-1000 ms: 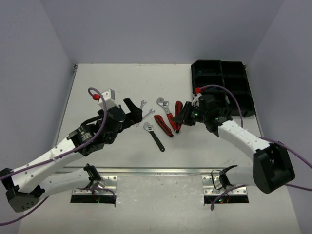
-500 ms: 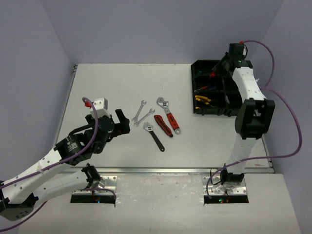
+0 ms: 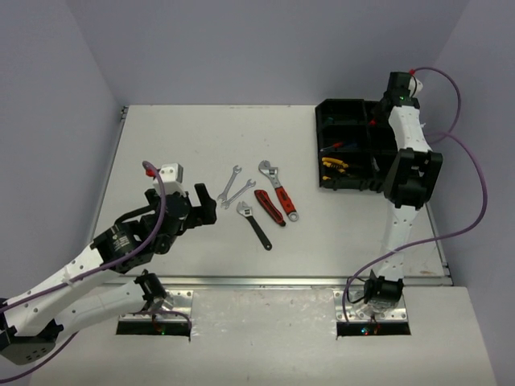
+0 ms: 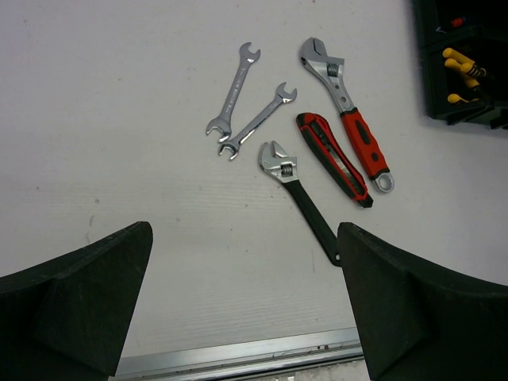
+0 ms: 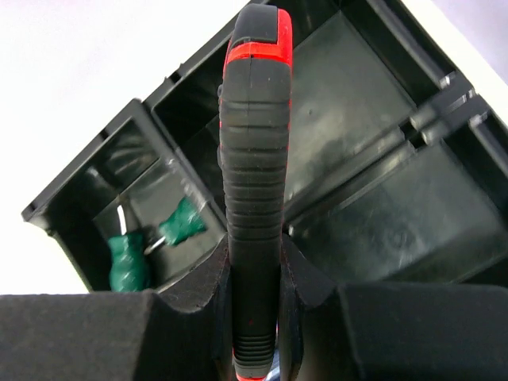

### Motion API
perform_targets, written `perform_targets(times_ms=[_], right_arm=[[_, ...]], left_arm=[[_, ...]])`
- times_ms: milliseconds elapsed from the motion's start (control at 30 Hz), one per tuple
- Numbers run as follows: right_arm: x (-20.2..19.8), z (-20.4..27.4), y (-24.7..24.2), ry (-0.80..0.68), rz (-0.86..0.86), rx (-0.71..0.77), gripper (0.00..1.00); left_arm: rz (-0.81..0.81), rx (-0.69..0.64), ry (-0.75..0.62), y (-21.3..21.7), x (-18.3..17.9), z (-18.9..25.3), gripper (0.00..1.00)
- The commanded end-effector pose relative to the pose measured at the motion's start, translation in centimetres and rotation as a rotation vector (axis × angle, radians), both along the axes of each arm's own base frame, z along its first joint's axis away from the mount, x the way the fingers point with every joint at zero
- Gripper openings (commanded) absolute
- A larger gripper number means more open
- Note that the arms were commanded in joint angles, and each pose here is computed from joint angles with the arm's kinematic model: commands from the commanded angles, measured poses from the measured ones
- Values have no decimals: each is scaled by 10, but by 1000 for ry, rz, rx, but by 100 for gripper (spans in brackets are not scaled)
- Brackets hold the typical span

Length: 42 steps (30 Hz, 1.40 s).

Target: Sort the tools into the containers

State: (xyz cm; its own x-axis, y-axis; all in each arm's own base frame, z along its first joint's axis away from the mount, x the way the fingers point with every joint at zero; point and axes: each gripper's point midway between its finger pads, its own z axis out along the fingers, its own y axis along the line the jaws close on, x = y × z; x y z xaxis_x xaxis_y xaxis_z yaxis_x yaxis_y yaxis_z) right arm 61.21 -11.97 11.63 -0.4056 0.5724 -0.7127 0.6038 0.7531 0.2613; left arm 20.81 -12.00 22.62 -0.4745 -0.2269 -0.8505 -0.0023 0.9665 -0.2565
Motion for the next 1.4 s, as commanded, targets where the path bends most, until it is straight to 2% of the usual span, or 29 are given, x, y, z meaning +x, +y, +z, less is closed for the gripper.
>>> perform_targets(times_ms=[0,133,233,267,433,467,567,667,700,767,1000,1200,1267,1300,1367], right_arm=[[32,46,-10,-165,39,-101,1],[35,44,-10,-174,39,-114,2],[41,33,-8,-175,57,-112,16],[41,31,-10,-169,50,-112,18],[38,14,-14,-141,17,-99,17],[38,11,-14,-139,18,-93,20],[37,5,-14,-130,8,-83,49],[34,6,-15,-124,-7,-82,67],[34,7,-14,-125,-4,-77,79],[36,12,-9,-133,13,-62,90],[32,44,14,-168,81,-35,98],[15,106,83,-209,261,-51,99],[-15,128,123,-180,333,-93,99],[-28,117,141,-136,362,-100,99],[-66,145,166,-163,423,-132,99]], left_arm=[[-15,-9,-25,-6,4,7,100],[-13,-5,-22,-6,5,6,100],[-14,-4,-20,-7,5,5,100],[-15,-4,-19,-7,5,5,100],[-18,-5,-19,-7,4,5,100],[-18,-6,-20,-7,4,5,100],[-20,-7,-20,-7,4,5,100],[-26,-11,-22,-8,3,6,100],[-28,-11,-23,-8,3,6,100],[-32,-14,-23,-9,3,6,100],[-25,-5,-21,-8,4,4,100],[66,-1,38,-9,11,-7,100],[104,-54,96,-22,14,-16,100],[123,-83,120,-29,16,-20,100],[162,-126,165,-42,21,-31,100]])
